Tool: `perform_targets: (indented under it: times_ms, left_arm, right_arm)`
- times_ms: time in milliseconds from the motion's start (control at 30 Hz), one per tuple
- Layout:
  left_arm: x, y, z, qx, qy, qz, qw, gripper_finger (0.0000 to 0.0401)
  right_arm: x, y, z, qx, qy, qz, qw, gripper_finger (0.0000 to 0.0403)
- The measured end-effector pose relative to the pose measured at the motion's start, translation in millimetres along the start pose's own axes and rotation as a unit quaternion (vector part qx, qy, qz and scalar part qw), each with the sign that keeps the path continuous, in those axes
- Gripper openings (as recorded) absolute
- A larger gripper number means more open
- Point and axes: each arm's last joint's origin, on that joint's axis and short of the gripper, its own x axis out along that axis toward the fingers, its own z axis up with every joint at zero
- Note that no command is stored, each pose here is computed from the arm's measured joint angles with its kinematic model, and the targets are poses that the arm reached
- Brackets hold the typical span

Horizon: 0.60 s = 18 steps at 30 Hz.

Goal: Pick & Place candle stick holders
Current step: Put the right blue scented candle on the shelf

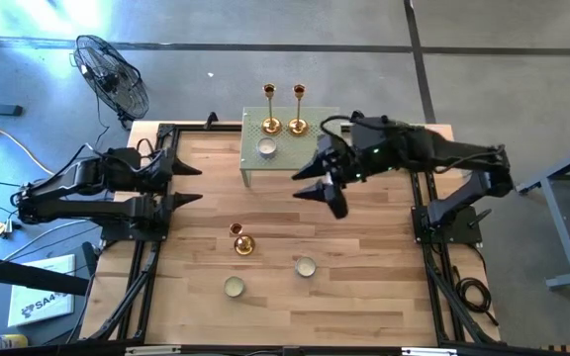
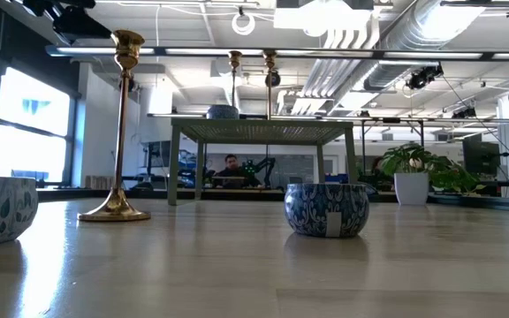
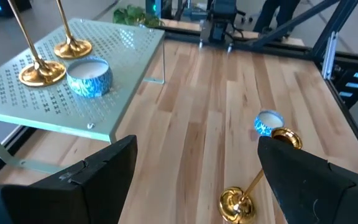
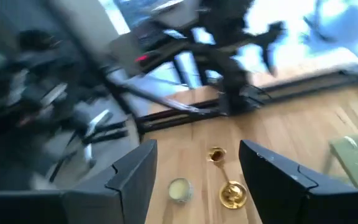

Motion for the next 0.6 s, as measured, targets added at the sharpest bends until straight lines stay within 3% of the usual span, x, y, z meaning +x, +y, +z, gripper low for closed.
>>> perform_targets:
  times_ms: [100, 167, 367, 600]
  left_arm:
    - [-5.2, 0.1, -0.6, 0.0, -0.012, -0.001, 1.0, 0.0328]
    - [-8.8, 0.1, -1.0, 0.0, -0.02, -0.002, 1.0, 0.0328]
    - [-17.1, 0.3, -2.6, -0.006, -0.037, -0.004, 0.999, 0.0328]
    - [-20.1, 0.6, -5.3, -0.009, -0.033, -0.004, 0.999, 0.0328]
  right_arm:
    - [11.6, -5.4, -2.0, 0.07, -0.029, -0.093, 0.993, 0.0228]
    - [17.8, -9.0, -4.0, 0.104, -0.037, -0.127, 0.986, 0.0231]
    - [22.8, -13.9, -5.0, 0.082, -0.004, -0.078, 0.994, 0.0232]
    - [22.0, -17.6, -4.8, 0.081, -0.019, -0.126, 0.989, 0.0232]
